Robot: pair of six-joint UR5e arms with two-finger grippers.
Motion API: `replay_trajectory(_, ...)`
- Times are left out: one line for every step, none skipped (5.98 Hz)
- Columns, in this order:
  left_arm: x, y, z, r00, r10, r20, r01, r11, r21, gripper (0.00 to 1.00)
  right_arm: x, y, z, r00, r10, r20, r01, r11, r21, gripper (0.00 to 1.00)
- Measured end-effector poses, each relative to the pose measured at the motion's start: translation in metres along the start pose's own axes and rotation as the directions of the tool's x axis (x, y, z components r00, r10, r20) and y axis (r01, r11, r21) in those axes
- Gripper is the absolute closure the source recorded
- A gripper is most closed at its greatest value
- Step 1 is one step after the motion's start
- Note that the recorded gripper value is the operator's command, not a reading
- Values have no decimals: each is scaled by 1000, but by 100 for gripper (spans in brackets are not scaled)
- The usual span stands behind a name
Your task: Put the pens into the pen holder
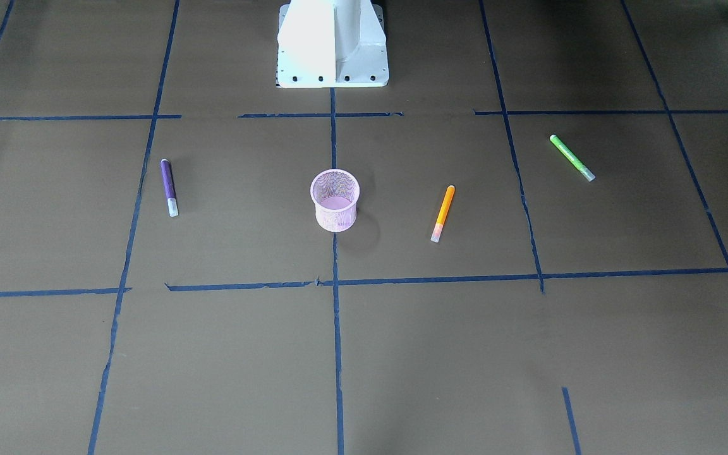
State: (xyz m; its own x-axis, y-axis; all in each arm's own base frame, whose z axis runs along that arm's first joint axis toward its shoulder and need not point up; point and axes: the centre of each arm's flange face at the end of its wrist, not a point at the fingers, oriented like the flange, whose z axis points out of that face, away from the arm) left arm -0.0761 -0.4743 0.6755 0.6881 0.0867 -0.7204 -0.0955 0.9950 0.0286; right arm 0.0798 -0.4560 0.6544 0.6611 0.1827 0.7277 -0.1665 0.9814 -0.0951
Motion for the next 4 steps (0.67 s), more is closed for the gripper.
replay_trajectory(0,-1,0,1000,1,0,-1,1000,1,0,-1,0,0,1000,1,1,-1,1000,0,0)
replay_trajectory(0,-1,0,1000,0,0,0,1000,0,0,-2,0,-1,1000,2,6,-2,1000,1,0)
replay_trajectory(0,-2,-1,1000,0,0,0,1000,1,0,-2,-1,-1,1000,1,8,-1,1000,3,0)
replay_trajectory(2,-4,-2,1000,1,1,-1,1000,3,0,-3,-1,-1,1000,-1,9,1,1000,4,0)
